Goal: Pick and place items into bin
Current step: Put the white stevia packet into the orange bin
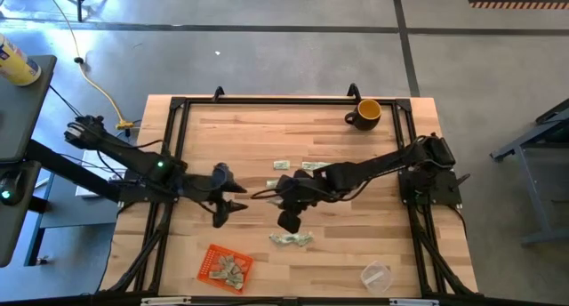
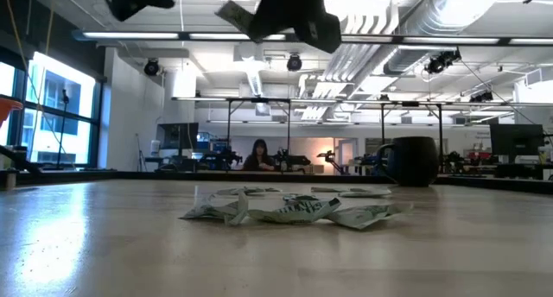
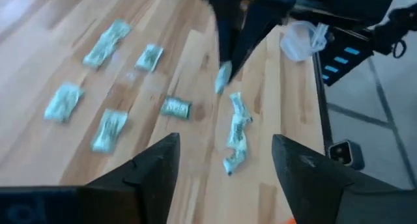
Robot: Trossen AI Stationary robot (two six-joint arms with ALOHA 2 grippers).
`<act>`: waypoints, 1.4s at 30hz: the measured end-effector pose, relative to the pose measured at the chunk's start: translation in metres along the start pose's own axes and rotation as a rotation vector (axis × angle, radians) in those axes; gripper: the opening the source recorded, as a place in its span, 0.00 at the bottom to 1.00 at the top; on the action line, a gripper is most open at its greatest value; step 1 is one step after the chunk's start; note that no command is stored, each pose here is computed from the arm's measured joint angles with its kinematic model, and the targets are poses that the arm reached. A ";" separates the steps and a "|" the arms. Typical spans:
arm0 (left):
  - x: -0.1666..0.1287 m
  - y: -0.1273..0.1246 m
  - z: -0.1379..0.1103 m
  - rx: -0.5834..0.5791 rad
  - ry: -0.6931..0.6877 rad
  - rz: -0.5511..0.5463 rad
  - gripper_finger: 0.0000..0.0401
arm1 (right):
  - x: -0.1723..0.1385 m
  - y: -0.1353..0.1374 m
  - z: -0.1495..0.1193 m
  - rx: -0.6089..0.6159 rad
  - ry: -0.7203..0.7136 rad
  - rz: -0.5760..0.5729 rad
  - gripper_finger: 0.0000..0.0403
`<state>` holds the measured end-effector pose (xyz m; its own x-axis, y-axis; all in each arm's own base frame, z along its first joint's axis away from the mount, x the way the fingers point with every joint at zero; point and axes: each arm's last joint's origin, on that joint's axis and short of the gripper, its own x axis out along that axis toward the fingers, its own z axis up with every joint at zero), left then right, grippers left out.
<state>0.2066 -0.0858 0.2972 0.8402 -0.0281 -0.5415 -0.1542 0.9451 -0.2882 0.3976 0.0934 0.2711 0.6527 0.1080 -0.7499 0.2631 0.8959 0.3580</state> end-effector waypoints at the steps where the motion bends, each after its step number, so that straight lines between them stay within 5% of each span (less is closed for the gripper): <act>1: 0.006 0.000 0.002 0.019 -0.011 -0.001 0.68 | 0.000 0.001 0.001 -0.001 -0.013 0.009 0.00; 9: 0.045 0.000 0.007 0.069 -0.002 -0.052 0.58 | 0.000 0.001 0.001 -0.037 -0.026 -0.013 0.00; 25: 0.071 0.002 0.010 0.070 -0.029 -0.068 0.45 | 0.000 0.001 0.002 -0.080 -0.030 -0.006 0.00; 36: 0.076 0.002 0.009 0.073 -0.023 -0.058 0.08 | 0.000 0.002 0.002 -0.102 -0.030 -0.005 0.00; 42: 0.076 0.002 0.008 0.053 -0.015 -0.061 0.09 | -0.001 0.006 -0.002 -0.111 -0.033 -0.007 0.09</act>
<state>0.2742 -0.0832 0.2619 0.8551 -0.0812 -0.5120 -0.0751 0.9578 -0.2773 0.3975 0.0999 0.2729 0.6743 0.0887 -0.7331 0.1888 0.9390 0.2873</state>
